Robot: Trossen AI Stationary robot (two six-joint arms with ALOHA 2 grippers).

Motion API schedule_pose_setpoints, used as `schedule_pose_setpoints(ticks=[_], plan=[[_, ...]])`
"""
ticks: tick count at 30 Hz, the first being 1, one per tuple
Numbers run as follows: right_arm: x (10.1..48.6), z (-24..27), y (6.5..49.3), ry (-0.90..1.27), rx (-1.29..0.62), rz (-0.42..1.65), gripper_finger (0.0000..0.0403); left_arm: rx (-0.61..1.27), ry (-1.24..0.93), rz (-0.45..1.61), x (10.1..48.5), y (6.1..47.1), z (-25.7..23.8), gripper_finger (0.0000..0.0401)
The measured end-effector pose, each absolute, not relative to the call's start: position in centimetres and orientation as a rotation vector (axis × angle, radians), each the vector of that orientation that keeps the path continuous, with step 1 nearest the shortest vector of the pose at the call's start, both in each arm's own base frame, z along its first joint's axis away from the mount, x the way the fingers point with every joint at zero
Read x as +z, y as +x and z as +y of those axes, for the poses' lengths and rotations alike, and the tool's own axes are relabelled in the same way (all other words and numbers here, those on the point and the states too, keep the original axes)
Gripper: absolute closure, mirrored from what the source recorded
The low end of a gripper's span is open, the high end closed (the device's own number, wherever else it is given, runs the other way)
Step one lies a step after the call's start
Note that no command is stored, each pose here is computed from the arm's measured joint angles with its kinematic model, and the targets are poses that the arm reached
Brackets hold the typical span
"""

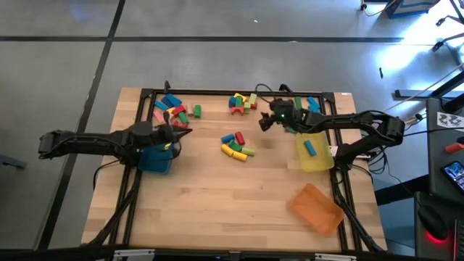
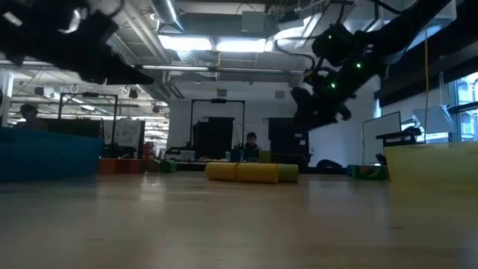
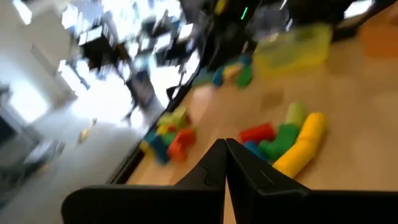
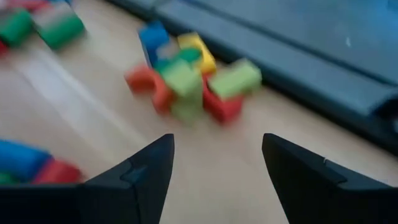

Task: Sort blocks by size
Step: Put the red arch block into the blue bin

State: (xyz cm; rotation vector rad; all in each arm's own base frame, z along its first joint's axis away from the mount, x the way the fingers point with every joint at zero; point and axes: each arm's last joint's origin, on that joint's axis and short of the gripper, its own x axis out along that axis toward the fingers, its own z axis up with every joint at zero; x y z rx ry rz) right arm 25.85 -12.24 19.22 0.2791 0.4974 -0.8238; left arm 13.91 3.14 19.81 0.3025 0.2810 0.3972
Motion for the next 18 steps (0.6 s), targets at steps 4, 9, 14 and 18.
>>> schedule_pose_setpoints(ticks=[4, 9, 14, 18], plan=[[20.7, -12.6, 26.6, 0.19, -0.792, 0.352, 0.0155, 0.492, 0.205, 0.397, 21.3, 15.1, 4.4, 0.0401], [23.0, -12.8, 27.2, 0.067, -0.756, 0.141, 0.0155, 0.566, 0.1, 0.606, 21.1, 16.8, 6.1, 0.0401], [25.4, -12.8, 27.6, -0.071, -0.702, -0.029, 0.0155, 0.602, 0.037, 0.885, 20.3, 18.1, 7.7, 0.0401], [27.6, -12.9, 28.3, -0.152, -0.636, -0.096, 0.0155, 0.606, 0.015, 1.057, 19.9, 18.8, 8.7, 0.0401]])
